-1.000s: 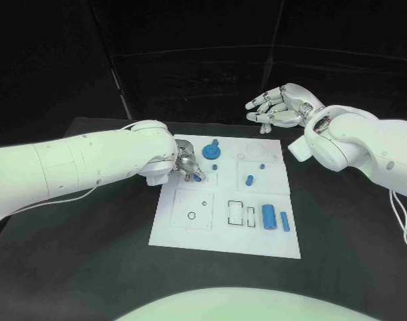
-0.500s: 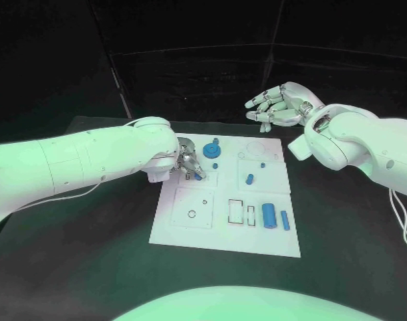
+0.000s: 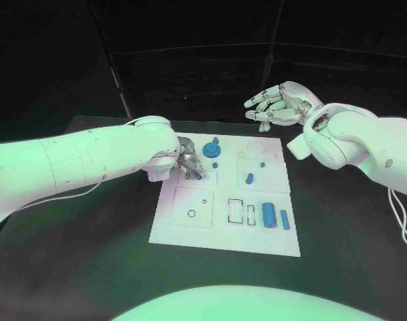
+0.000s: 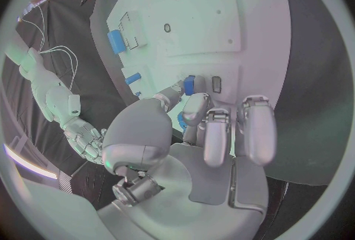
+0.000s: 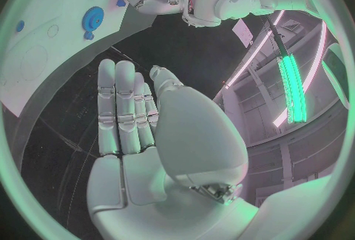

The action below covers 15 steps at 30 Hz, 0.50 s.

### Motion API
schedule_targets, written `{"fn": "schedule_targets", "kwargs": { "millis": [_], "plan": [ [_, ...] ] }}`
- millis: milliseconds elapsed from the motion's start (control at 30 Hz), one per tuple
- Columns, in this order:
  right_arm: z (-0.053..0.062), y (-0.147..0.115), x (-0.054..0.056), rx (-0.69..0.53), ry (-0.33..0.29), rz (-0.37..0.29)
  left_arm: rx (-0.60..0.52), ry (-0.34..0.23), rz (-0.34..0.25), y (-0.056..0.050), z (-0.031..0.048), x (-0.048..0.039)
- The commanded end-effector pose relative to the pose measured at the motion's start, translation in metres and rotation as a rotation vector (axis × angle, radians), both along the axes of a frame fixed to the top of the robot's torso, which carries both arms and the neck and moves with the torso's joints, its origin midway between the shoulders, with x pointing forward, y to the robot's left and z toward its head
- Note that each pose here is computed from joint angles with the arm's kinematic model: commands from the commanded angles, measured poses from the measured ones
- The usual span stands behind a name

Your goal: Assemble the parts on the task board

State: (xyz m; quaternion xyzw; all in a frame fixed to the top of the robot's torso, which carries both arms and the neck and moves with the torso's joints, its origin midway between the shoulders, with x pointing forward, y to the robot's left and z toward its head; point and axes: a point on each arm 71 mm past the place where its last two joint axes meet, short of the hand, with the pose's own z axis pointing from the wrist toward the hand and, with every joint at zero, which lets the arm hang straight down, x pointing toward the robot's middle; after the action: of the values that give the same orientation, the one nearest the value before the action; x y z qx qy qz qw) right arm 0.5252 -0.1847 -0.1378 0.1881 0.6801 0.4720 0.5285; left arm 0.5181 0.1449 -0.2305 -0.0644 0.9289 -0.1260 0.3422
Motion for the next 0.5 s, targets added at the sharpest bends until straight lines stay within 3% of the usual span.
{"fn": "schedule_targets", "kwargs": {
  "millis": [33, 500],
  "plan": [
    [0.0015, 0.0013, -0.0002, 0.001, -0.006, 0.012, 0.005, 0.028, -0.011, -0.0022, -0.0032, -0.0029],
    [0.0012, 0.0009, -0.0002, -0.002, -0.003, 0.013, 0.004, 0.027, -0.012, -0.0025, -0.0032, -0.0026]
  ]
}}
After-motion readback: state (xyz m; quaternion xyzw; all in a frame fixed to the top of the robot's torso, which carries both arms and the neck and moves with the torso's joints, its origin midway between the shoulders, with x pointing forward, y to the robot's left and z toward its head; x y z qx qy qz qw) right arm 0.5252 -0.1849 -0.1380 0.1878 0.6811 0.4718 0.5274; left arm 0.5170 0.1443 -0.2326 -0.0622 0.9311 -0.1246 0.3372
